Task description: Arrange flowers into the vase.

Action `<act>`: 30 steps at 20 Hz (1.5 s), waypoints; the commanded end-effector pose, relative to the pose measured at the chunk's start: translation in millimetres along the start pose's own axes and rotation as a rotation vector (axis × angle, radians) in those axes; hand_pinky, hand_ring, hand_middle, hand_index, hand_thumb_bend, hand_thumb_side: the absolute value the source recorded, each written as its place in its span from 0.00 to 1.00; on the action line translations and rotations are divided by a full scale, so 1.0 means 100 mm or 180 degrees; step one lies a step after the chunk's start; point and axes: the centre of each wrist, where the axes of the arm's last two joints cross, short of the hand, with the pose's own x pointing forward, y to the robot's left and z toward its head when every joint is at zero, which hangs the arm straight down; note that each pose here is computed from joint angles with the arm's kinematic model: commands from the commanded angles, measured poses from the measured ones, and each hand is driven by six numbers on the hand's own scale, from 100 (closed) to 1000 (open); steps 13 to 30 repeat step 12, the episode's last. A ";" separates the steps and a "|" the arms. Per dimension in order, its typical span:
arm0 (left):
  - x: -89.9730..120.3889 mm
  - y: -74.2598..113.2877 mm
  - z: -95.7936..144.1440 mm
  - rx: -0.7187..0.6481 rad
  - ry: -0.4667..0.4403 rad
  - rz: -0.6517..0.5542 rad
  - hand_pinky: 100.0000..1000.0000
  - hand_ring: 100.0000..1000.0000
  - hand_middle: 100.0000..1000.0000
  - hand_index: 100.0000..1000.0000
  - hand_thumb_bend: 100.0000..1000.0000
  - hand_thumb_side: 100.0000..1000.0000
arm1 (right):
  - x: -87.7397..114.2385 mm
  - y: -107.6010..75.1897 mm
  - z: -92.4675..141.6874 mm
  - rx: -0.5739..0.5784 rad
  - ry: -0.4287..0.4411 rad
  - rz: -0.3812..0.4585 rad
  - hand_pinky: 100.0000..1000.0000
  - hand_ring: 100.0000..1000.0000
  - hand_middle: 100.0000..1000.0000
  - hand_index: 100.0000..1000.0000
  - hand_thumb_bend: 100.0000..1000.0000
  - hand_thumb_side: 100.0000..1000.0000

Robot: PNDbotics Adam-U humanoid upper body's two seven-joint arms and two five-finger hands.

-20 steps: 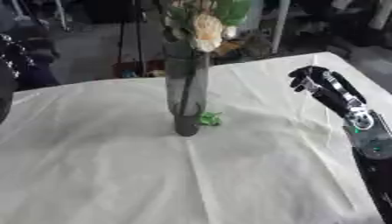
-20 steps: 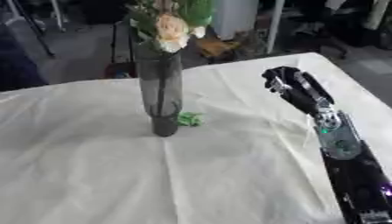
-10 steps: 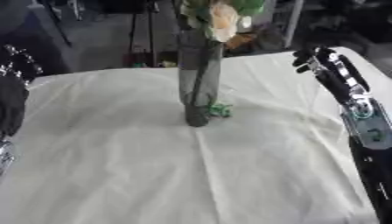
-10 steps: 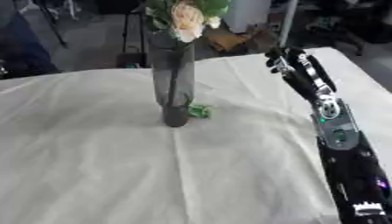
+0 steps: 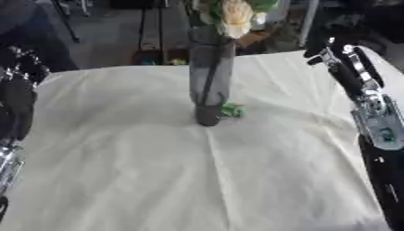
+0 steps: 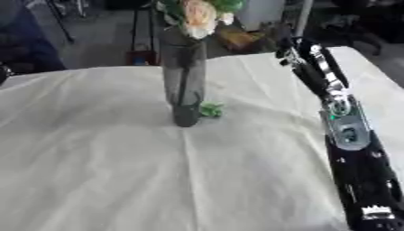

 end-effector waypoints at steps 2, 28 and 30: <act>0.04 0.00 -0.03 -0.0054 -0.0064 -0.0018 0.70 0.77 0.75 0.80 0.97 1.00 | 0.10 -0.06 -0.06 -0.0052 -0.0118 0.0022 0.59 0.64 0.53 0.69 0.16 0.79; 0.03 -0.04 -0.01 -0.0075 -0.0049 0.0039 0.70 0.77 0.74 0.79 0.96 1.00 | 0.10 -0.06 -0.06 -0.0078 -0.0120 0.0001 0.59 0.64 0.53 0.69 0.15 0.79; 0.03 -0.04 -0.01 -0.0075 -0.0049 0.0039 0.70 0.77 0.74 0.79 0.96 1.00 | 0.10 -0.06 -0.06 -0.0078 -0.0120 0.0001 0.59 0.64 0.53 0.69 0.15 0.79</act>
